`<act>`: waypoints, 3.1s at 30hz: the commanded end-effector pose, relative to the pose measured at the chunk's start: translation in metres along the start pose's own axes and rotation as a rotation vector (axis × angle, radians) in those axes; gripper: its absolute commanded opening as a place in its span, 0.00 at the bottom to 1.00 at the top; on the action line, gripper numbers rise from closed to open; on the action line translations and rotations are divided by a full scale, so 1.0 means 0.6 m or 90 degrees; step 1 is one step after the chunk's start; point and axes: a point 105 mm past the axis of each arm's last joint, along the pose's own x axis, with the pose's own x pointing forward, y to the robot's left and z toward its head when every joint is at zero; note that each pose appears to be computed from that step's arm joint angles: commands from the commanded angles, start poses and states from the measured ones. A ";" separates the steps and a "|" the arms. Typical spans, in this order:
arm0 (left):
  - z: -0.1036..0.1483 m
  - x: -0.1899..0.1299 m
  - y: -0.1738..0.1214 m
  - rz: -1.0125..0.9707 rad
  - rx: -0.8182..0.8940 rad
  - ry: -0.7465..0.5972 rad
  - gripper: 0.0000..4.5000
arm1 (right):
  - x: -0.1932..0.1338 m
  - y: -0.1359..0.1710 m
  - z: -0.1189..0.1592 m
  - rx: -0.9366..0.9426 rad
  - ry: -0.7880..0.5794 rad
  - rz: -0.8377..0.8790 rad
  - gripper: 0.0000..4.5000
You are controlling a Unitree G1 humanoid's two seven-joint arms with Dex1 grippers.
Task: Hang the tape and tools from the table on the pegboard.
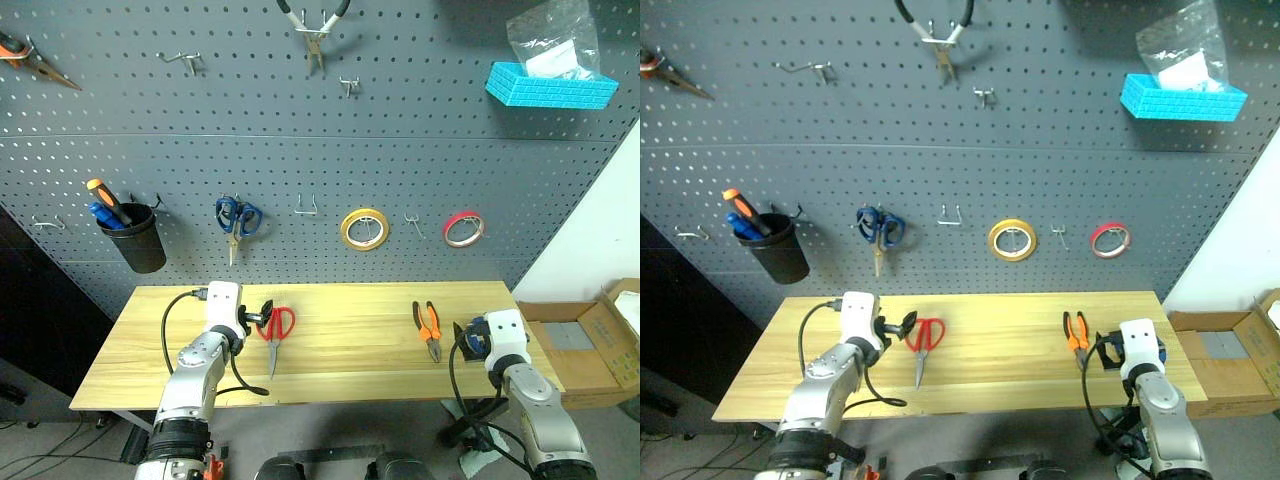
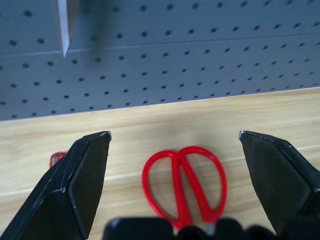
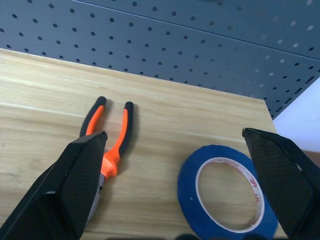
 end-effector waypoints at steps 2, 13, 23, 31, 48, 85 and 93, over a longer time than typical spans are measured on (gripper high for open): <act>0.051 0.004 -0.076 -0.158 0.103 -0.038 0.98 | -0.003 -0.017 0.036 -0.020 -0.009 0.023 1.00; 0.091 -0.003 -0.292 -0.559 0.154 -0.044 0.98 | -0.004 -0.054 0.020 -0.073 0.109 0.135 1.00; 0.086 -0.001 -0.395 -0.742 0.244 -0.042 0.98 | 0.038 -0.093 0.030 -0.013 0.151 0.126 1.00; 0.078 0.010 -0.421 -0.771 0.268 -0.045 0.98 | 0.063 -0.113 0.034 0.092 0.184 0.119 1.00; 0.074 0.013 -0.435 -0.769 0.290 -0.064 1.00 | 0.074 -0.093 0.006 0.215 0.237 0.152 0.58; 0.247 -0.065 -0.269 -0.491 0.033 -0.255 1.00 | -0.033 0.052 0.233 -0.417 -0.357 0.056 0.09; 0.276 -0.047 -0.250 -0.454 0.011 -0.275 1.00 | 0.003 0.078 0.258 -0.428 -0.434 0.140 0.09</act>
